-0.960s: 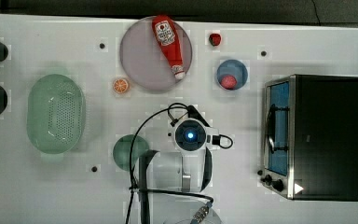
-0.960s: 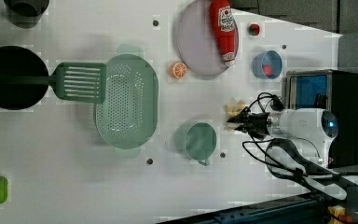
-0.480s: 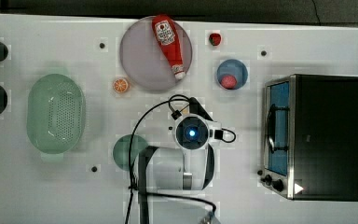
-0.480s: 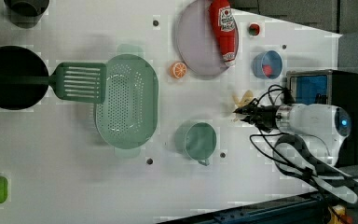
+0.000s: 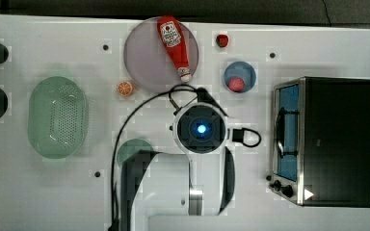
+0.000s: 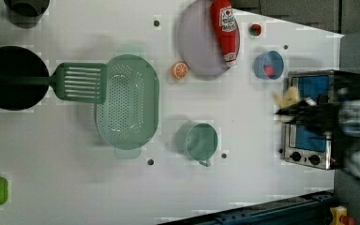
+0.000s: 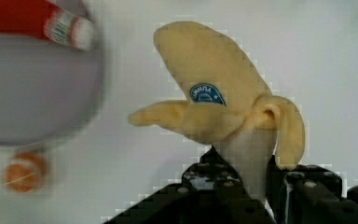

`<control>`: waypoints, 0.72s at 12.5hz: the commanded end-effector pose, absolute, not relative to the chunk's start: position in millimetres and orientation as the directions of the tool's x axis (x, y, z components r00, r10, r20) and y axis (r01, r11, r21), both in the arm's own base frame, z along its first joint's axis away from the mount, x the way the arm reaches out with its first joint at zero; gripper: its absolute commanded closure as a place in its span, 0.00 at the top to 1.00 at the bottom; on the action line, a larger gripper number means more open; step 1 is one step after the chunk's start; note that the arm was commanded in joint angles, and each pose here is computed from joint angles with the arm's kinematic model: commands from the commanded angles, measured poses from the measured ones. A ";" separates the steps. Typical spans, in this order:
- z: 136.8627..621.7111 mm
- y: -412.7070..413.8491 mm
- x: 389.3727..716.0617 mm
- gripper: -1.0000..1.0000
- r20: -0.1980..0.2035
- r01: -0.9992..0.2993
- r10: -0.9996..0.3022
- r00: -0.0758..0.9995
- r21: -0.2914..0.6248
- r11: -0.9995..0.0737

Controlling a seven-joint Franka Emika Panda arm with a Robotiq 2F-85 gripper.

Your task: Pick banana from table and place on oven.

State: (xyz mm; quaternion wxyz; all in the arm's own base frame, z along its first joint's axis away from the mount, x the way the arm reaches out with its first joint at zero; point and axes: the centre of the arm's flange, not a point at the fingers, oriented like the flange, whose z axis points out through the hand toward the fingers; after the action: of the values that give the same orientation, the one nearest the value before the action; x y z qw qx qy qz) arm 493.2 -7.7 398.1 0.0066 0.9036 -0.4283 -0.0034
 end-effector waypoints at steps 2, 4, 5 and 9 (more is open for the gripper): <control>533.7 -17.3 491.3 0.21 0.000 -0.793 -0.793 0.609 0.024 -0.609; 577.7 -27.8 493.1 0.21 0.001 -0.806 -0.806 0.592 0.019 -0.592; 586.6 -39.5 497.7 0.21 0.006 -0.816 -0.816 0.578 0.009 -0.577; 569.7 -127.9 515.5 0.21 -0.001 -0.806 -0.806 0.592 0.016 -0.592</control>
State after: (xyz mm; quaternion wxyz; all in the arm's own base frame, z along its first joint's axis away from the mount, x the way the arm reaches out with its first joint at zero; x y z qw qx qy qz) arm 513.6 -71.5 621.1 -0.0224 0.8969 -0.4387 0.0508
